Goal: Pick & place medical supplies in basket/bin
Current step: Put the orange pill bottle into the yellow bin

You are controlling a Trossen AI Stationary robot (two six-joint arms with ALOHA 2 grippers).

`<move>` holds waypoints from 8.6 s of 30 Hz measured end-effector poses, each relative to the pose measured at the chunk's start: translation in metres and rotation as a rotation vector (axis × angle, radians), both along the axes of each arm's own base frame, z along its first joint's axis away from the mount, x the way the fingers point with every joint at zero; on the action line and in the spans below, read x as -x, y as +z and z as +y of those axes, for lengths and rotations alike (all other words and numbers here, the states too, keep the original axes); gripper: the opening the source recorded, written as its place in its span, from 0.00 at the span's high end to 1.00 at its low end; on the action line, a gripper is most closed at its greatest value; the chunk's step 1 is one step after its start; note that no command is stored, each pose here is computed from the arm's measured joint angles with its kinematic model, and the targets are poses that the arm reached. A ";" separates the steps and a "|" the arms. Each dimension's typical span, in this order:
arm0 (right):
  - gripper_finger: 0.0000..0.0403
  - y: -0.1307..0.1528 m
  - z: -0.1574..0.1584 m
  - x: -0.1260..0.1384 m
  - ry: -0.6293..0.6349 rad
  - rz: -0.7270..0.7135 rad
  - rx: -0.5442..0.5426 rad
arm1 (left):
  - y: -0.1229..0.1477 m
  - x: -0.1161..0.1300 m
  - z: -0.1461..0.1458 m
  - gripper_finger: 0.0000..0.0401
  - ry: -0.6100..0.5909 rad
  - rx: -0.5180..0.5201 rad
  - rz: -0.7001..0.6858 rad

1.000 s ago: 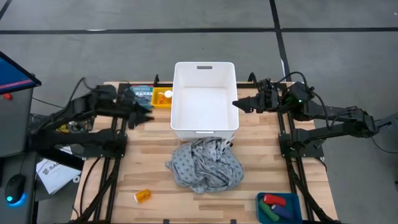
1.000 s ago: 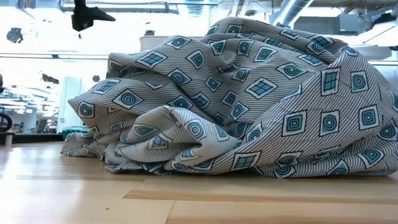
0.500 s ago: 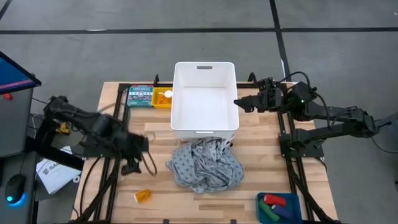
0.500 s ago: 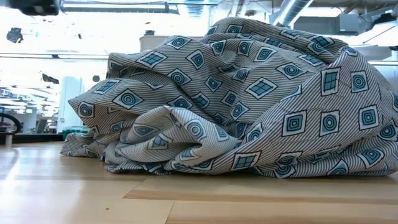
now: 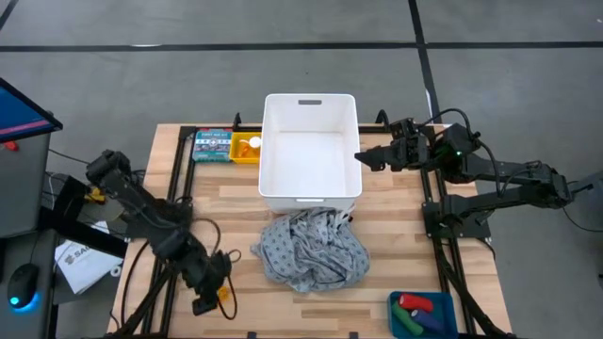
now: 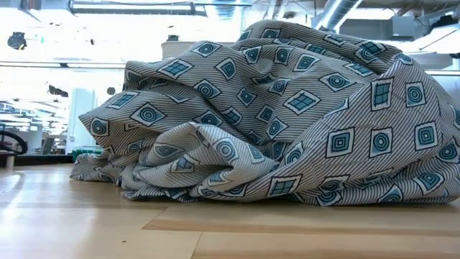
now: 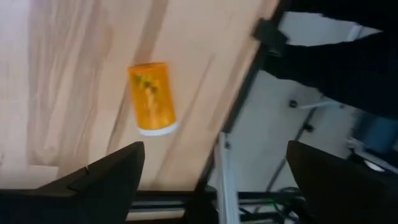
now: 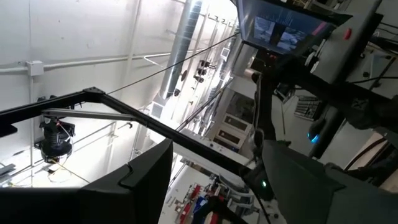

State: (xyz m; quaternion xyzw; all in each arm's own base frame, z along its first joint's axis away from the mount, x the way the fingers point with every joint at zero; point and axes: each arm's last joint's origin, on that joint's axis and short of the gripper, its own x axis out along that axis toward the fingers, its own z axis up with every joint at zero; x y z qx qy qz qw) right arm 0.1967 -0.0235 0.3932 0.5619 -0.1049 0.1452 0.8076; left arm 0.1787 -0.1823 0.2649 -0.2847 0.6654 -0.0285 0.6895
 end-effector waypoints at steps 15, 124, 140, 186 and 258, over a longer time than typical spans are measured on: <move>0.39 0.004 0.000 0.002 0.009 -0.044 0.000 | -0.071 0.001 -0.021 0.04 0.116 -0.180 0.092; 0.39 0.004 0.002 0.002 0.064 -0.050 0.046 | -0.119 -0.011 -0.002 0.13 0.353 -0.126 0.199; 0.39 0.005 0.002 0.003 0.069 -0.055 0.047 | -0.128 -0.014 -0.003 0.30 0.359 -0.150 0.207; 0.39 0.009 0.001 0.005 0.062 -0.104 0.037 | -0.071 0.000 0.057 0.55 0.545 -0.282 0.116; 0.39 0.008 0.000 0.003 -0.060 -0.097 0.084 | -0.088 -0.027 0.358 0.50 1.336 -0.873 -0.318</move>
